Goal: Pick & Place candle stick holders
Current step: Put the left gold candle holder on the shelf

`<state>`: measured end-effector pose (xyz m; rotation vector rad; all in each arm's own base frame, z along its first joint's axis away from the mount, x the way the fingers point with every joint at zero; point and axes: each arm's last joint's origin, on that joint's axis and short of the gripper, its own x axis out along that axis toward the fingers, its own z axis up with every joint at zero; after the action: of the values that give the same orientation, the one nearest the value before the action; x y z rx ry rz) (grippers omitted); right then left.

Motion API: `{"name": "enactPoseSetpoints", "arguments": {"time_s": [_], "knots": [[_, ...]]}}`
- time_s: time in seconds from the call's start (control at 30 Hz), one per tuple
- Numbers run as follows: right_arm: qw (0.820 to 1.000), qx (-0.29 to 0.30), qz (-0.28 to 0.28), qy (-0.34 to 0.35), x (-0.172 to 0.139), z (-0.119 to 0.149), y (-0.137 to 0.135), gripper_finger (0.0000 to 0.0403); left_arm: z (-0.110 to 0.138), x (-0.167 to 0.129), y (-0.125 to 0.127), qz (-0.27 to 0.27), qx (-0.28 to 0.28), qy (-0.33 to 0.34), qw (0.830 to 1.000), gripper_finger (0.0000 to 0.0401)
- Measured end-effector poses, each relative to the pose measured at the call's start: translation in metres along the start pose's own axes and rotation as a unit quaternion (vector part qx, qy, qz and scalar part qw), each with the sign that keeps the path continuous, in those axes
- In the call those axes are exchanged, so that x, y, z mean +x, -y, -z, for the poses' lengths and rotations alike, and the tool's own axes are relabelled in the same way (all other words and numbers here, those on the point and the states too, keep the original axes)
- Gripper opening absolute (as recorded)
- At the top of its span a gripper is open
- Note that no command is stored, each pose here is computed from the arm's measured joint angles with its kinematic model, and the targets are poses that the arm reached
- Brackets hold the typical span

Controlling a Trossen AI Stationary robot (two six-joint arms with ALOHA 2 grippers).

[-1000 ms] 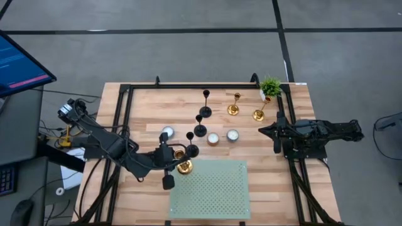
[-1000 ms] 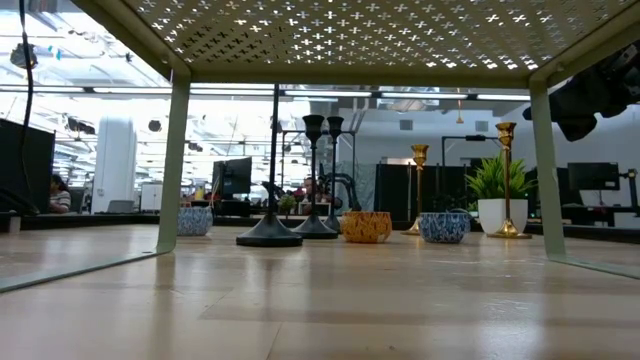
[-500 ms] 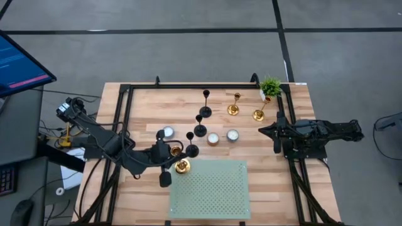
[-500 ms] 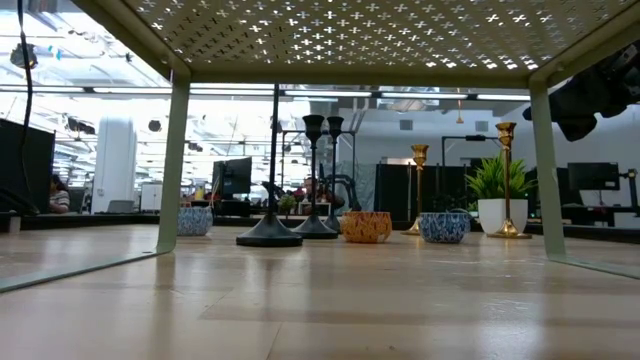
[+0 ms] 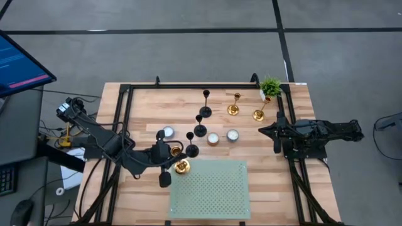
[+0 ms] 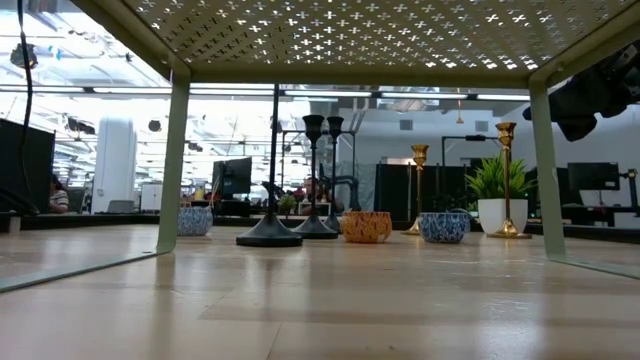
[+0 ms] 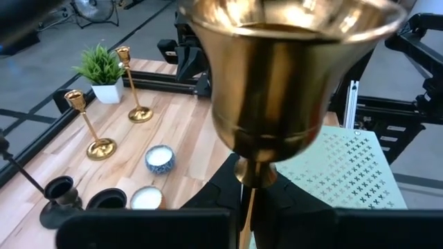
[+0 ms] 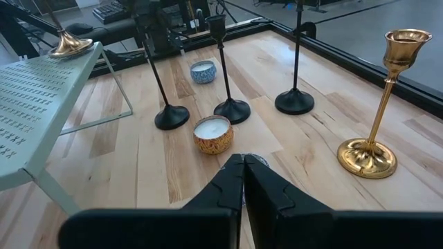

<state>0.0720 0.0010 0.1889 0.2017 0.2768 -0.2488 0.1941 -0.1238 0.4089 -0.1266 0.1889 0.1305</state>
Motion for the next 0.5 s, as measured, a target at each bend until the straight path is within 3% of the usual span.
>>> {"name": "enactPoseSetpoints", "arguments": {"time_s": [0.5], "knots": [[1.000,0.000,0.000,0.000,0.0000,0.0000,0.0000,0.0006,0.0082,0.0045,-0.0011,-0.007,-0.001,-0.003,1.000,0.0010]]}}
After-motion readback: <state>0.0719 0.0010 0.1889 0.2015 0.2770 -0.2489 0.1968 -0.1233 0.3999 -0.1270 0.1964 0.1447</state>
